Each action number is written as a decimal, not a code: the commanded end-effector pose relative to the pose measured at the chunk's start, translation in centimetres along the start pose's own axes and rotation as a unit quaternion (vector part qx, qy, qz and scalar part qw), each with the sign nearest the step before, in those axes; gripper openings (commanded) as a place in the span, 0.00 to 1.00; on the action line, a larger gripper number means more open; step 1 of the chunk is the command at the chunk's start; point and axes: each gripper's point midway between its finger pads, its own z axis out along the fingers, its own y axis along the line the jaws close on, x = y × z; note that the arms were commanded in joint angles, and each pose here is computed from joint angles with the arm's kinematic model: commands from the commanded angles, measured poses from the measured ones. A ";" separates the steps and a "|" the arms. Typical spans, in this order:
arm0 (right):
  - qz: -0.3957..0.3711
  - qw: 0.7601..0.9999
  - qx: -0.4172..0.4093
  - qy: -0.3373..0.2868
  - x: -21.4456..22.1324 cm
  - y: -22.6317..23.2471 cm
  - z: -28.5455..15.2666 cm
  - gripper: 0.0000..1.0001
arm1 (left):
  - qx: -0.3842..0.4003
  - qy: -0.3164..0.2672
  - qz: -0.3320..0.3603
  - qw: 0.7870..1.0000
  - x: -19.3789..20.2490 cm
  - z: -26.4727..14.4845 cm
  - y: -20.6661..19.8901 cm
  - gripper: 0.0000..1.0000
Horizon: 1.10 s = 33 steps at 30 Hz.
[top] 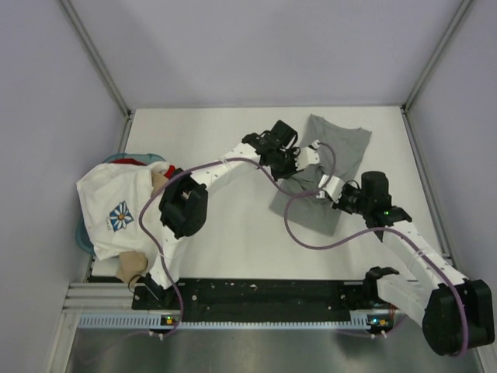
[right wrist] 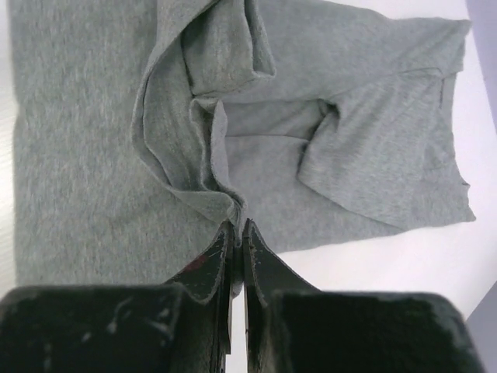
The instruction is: Fold and stack the t-shirts
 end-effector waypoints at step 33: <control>0.003 0.998 0.055 0.005 5.9 -8.1 6.0 0.00 | -0.137 0.029 -0.016 0.990 0.0 5.9 8.7 0.04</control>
